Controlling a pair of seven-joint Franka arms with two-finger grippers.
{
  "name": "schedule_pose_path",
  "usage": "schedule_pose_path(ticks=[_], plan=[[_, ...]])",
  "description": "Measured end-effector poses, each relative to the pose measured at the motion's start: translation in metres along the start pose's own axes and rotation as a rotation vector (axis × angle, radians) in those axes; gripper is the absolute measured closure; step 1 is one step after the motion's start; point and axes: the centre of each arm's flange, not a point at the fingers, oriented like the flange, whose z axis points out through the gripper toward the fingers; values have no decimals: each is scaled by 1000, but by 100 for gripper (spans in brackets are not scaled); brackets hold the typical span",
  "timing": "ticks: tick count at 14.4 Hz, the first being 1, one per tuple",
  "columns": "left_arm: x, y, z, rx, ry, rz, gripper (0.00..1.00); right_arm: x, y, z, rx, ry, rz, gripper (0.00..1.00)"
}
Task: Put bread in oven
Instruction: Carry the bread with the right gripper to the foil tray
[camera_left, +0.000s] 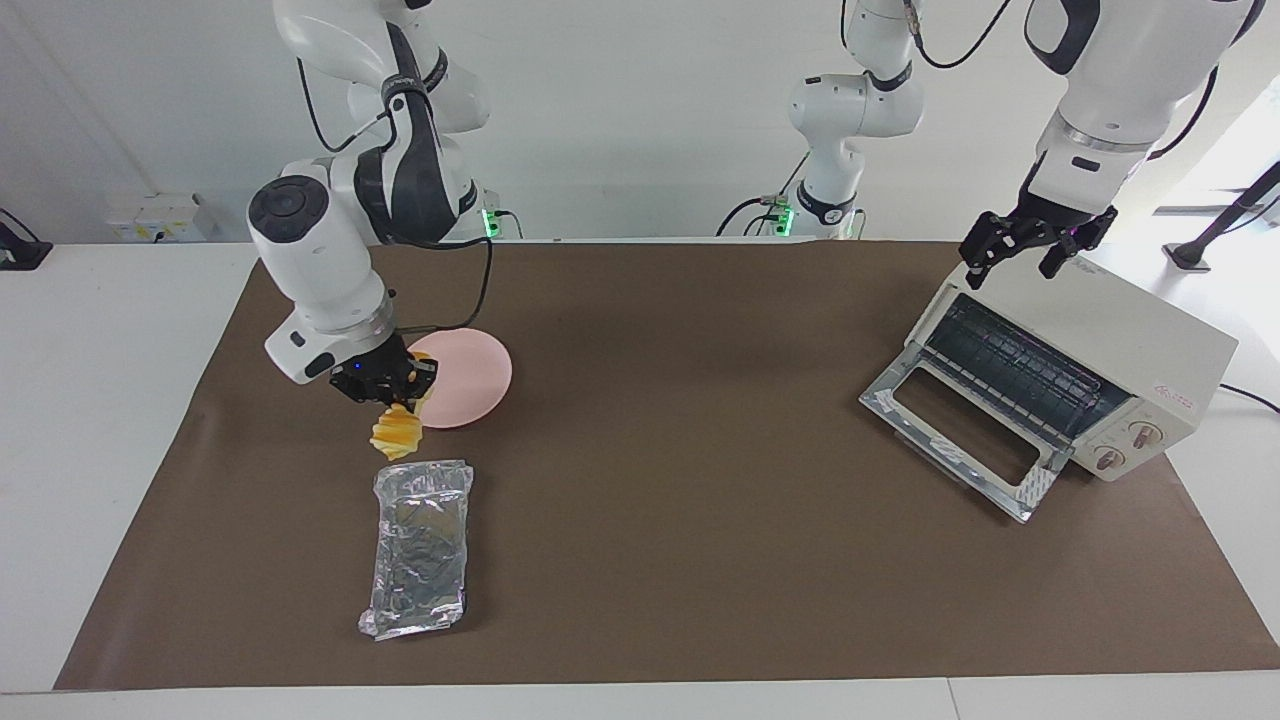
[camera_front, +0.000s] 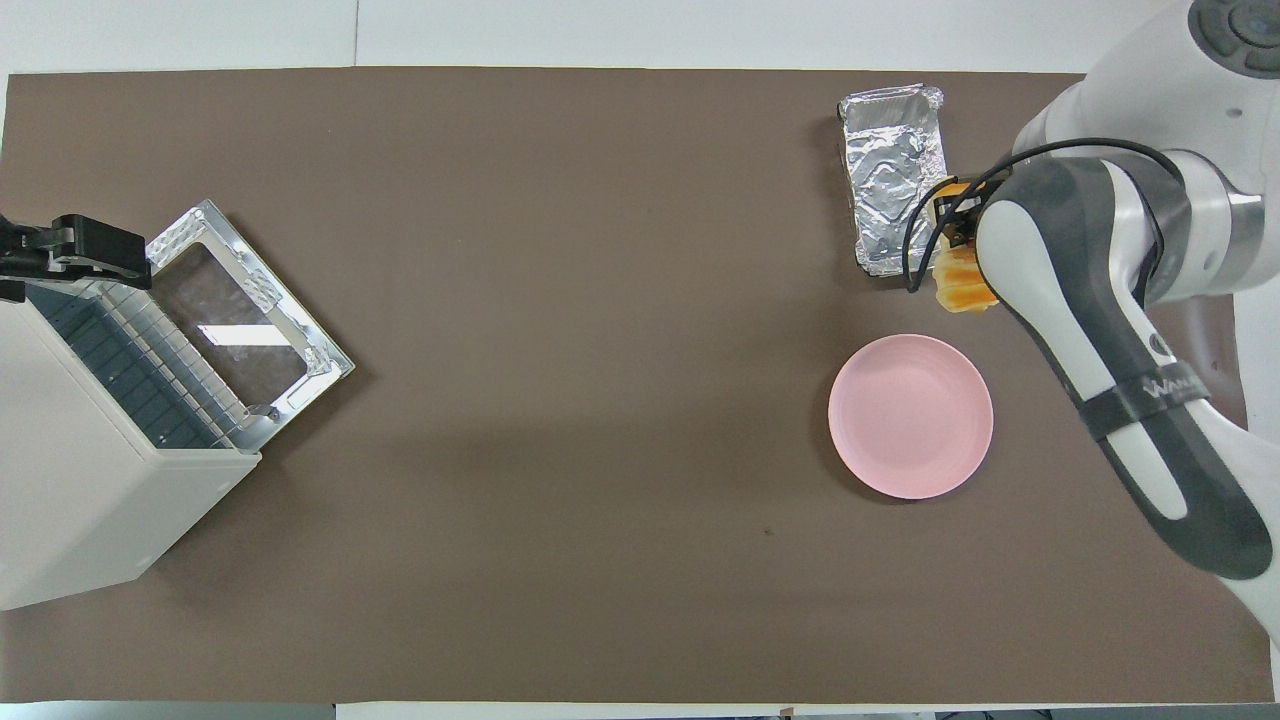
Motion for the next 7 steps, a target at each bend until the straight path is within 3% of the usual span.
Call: schedule_pose_path(ticks=[3, 7], plan=[[0, 0, 0, 0, 0, 0, 0, 40, -1, 28, -2, -8, -27, 87], [0, 0, 0, 0, 0, 0, 0, 65, -1, 61, -30, 9, -114, 87]])
